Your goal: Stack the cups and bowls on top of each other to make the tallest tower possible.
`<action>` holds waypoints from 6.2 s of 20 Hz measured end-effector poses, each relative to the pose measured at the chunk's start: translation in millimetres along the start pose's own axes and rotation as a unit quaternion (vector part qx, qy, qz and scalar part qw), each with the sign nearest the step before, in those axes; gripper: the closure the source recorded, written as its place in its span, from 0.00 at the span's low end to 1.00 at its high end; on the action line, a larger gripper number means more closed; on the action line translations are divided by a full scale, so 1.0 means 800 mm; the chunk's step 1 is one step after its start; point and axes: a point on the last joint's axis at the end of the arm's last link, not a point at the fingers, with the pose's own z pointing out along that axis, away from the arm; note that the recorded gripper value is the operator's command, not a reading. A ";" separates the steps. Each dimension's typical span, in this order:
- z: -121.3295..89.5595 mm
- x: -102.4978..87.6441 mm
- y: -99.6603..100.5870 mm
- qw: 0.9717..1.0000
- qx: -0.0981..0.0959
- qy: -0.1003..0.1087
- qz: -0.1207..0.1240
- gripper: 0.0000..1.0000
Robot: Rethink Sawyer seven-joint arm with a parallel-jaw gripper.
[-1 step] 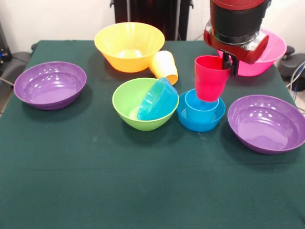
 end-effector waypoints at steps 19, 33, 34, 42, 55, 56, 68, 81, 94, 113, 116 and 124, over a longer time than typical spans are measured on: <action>-0.004 -0.011 -0.035 0.999 0.017 -0.044 -0.024 1.00; 0.059 -0.030 -0.049 0.999 0.020 -0.035 -0.027 1.00; 0.062 -0.029 -0.047 0.999 0.020 -0.033 -0.028 1.00; 0.066 -0.023 -0.039 0.999 0.015 -0.028 -0.034 1.00; 0.064 -0.019 -0.035 0.999 0.015 -0.029 -0.038 1.00; 0.064 -0.019 -0.035 0.999 0.015 -0.029 -0.038 1.00; 0.062 -0.013 -0.029 0.998 0.015 -0.032 -0.042 1.00; 0.043 0.000 -0.013 0.997 0.011 -0.045 -0.054 1.00; 0.033 0.008 -0.006 0.997 0.008 -0.051 -0.059 1.00; 0.099 0.021 -0.030 0.998 0.007 -0.018 -0.055 1.00; 0.115 0.019 -0.029 0.998 -0.006 -0.013 -0.054 1.00; 0.119 0.025 -0.011 0.998 -0.029 -0.014 -0.062 1.00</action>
